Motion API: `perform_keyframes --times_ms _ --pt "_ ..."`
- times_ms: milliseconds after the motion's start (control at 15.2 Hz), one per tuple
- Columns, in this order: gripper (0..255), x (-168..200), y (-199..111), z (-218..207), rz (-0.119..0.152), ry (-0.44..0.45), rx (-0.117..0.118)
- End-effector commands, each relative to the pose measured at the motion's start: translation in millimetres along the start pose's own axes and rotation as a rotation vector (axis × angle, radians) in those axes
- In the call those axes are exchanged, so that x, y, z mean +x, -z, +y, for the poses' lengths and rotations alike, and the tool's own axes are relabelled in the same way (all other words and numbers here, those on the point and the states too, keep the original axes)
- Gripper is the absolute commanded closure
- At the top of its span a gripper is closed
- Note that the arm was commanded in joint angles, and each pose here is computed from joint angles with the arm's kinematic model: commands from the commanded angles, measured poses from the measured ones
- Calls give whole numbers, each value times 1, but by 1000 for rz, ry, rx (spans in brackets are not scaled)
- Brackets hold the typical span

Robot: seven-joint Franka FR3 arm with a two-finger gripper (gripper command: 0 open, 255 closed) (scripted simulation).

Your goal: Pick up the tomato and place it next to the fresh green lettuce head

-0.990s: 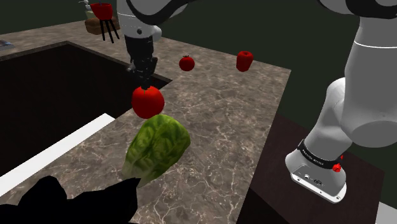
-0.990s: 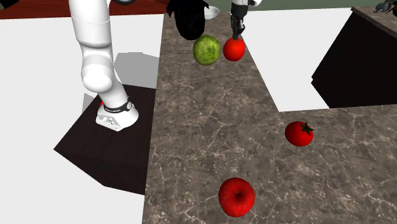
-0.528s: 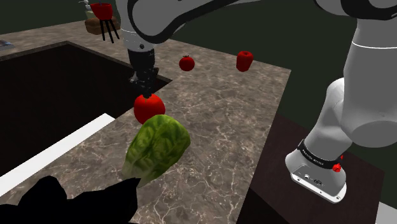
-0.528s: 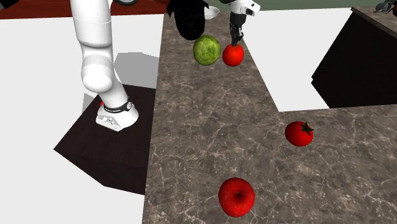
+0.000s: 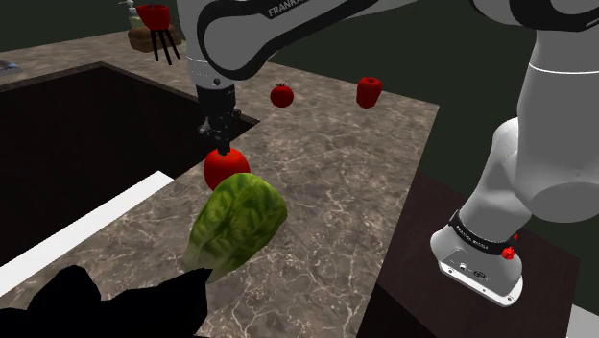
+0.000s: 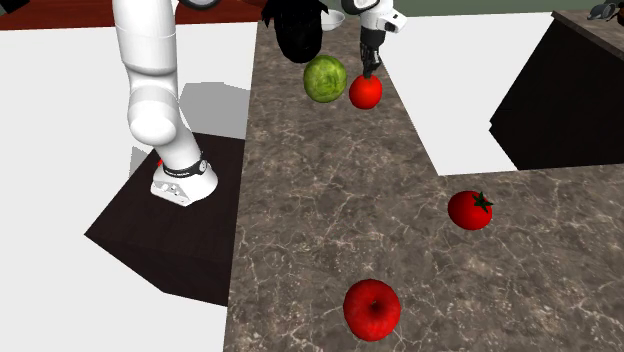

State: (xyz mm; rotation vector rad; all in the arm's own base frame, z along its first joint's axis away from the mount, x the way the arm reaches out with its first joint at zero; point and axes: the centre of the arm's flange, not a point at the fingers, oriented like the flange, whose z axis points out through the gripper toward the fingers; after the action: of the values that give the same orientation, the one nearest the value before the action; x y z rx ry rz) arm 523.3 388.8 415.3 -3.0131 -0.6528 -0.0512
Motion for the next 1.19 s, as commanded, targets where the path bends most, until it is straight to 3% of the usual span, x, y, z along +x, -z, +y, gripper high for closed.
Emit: perform_keyframes --times_ms 0,132,198,528,792,1122 --pt "255 0 0 0 1 0 0" --pt "255 0 0 0 1 0 0" --pt "0 0 0 0 1 0 0" --pt "0 0 0 0 0 0 0" --pt "0 0 50 0 1 0 0" --pt "0 0 50 0 1 0 0"
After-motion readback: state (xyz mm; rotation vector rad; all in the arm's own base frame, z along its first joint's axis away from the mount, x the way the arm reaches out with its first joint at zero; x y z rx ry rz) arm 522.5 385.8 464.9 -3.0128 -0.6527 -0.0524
